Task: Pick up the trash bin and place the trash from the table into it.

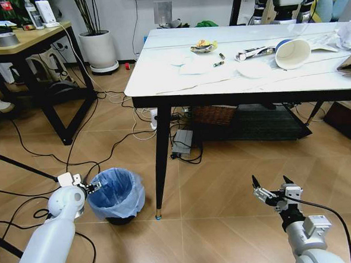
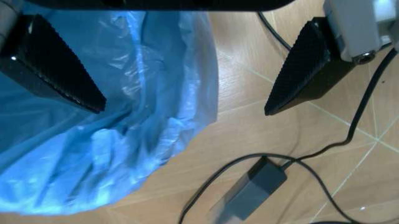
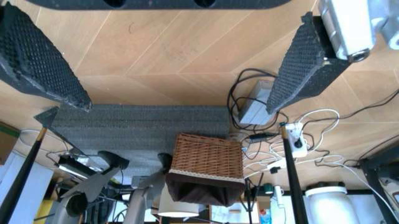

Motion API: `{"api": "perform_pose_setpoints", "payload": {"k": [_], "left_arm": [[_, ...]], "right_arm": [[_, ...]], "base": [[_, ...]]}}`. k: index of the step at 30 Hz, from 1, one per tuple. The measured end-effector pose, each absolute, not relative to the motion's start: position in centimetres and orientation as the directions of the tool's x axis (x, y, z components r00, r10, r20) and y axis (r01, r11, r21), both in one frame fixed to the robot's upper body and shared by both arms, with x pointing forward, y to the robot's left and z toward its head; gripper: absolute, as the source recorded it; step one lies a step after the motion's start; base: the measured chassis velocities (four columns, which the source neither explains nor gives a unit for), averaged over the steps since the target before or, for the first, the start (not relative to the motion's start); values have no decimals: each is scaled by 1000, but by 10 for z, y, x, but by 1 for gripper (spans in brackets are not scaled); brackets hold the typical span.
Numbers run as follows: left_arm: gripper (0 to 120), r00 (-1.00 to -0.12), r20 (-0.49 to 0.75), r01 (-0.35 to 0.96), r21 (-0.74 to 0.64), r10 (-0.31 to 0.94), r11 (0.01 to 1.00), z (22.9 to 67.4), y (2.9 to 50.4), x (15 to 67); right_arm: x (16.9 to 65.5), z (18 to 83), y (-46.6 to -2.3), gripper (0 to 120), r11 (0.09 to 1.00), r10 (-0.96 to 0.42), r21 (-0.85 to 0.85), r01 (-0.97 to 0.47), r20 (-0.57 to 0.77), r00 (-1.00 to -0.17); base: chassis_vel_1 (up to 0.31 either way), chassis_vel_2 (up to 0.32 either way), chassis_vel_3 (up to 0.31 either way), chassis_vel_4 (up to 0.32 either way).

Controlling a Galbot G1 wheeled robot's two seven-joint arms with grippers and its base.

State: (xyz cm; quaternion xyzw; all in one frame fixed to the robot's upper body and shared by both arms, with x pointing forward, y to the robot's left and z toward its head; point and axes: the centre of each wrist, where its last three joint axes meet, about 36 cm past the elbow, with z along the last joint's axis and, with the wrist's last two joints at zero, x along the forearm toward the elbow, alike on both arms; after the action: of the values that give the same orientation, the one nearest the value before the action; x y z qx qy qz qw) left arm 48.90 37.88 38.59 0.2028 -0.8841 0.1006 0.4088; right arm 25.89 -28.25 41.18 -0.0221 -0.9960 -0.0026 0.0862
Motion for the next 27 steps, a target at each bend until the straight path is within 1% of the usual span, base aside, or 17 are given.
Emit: {"api": "perform_pose_setpoints", "payload": {"k": [4,8,12,19,27], "left_arm": [[100,-578,767,-443,-9,-278,897,383,381,490],[100,-570,775,-426,7,-274,905,366,391,495],[100,-565,780,-421,7,-268,907,360,395,498],[100,-543,801,-409,10,-252,912,343,392,508],[100,-516,816,-401,40,-262,915,325,390,515]], "right_arm": [[259,411,-283,100,999,44,1,45,172,-984],[261,410,-284,100,999,45,2,46,174,-984],[262,408,-284,100,999,48,4,49,175,-983],[264,406,-287,100,998,54,7,57,178,-982],[262,406,-290,100,997,69,6,71,179,-982]], "base": [[0,0,0,0],[0,0,0,0],[0,0,0,0],[0,0,0,0],[0,0,0,0]]}}
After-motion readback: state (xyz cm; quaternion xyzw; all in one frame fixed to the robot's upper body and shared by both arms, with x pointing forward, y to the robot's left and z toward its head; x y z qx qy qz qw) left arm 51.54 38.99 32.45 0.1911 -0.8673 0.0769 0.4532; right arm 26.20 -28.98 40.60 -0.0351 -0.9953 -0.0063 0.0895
